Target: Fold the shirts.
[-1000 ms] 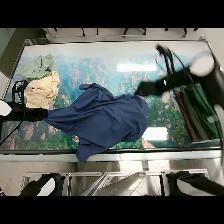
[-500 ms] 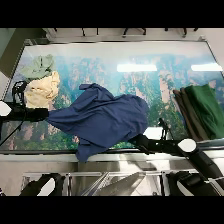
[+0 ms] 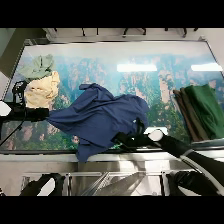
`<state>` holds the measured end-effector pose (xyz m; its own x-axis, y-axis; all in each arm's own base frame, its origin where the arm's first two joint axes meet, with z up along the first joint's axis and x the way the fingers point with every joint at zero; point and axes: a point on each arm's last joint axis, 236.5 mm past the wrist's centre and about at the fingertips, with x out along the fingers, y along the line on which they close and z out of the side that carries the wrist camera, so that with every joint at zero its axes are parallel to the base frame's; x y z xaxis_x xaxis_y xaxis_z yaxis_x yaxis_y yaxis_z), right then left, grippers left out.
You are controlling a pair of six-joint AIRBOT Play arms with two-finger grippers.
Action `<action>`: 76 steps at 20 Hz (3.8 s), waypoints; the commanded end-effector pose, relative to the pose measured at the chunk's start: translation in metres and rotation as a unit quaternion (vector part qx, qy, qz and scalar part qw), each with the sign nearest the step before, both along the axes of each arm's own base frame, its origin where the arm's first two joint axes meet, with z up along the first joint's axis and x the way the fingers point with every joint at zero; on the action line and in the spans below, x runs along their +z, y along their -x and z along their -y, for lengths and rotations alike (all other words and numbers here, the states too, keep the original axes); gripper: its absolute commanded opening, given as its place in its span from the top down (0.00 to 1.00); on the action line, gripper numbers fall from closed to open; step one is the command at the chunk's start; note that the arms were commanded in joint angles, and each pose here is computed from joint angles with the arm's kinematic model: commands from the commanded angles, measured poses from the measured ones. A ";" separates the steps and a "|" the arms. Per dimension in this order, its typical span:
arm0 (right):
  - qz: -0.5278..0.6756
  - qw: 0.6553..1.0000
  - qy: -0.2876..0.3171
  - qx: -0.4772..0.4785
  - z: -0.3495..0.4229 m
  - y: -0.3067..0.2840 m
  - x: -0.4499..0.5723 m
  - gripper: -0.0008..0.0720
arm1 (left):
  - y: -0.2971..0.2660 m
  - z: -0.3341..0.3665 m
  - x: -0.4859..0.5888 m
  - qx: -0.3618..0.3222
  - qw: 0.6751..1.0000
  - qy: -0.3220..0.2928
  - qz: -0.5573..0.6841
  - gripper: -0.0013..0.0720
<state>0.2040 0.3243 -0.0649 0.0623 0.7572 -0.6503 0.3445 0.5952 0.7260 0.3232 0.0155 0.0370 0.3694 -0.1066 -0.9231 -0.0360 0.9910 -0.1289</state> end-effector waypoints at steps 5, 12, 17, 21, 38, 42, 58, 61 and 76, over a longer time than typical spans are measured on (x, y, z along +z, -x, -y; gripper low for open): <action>-0.073 0.997 -0.014 0.003 -0.065 -0.003 -0.032 0.16 | -0.008 -0.002 0.003 0.004 1.000 -0.003 0.019 0.96; 0.065 0.989 -0.029 0.132 -0.014 -0.027 0.042 0.95 | -0.017 -0.010 0.039 0.014 0.998 -0.009 0.059 0.96; 0.283 0.950 0.086 0.100 0.107 -0.058 0.188 0.95 | 0.001 0.022 0.151 -0.014 0.984 0.021 0.175 0.96; 0.431 0.890 0.137 0.056 0.161 -0.053 0.336 0.95 | 0.032 0.062 0.282 -0.074 0.940 0.017 0.333 0.96; 0.419 0.868 0.261 0.061 0.202 -0.120 0.379 0.95 | -0.010 0.046 0.211 -0.087 0.982 -0.041 0.163 0.96; 0.312 0.912 0.261 0.053 0.188 -0.223 0.228 0.95 | -0.080 0.045 0.098 -0.091 0.989 -0.038 0.107 0.96; 0.426 0.885 0.184 0.044 0.206 -0.318 0.218 0.02 | -0.075 0.022 0.012 -0.040 0.997 0.028 -0.067 0.07; 0.356 0.914 0.164 0.105 0.219 -0.258 0.218 0.02 | 0.028 0.044 -0.024 -0.015 0.986 0.100 -0.130 0.07; 0.396 0.910 0.049 0.111 0.161 -0.235 0.271 0.02 | 0.119 0.138 -0.153 0.069 0.899 0.341 -0.264 0.07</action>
<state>0.4412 0.1580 0.2003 0.4002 0.7300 -0.5540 -0.3978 0.6830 0.6126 0.2027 -0.1048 -0.1003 -0.0312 -0.6608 -0.7499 -0.3766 0.7027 -0.6036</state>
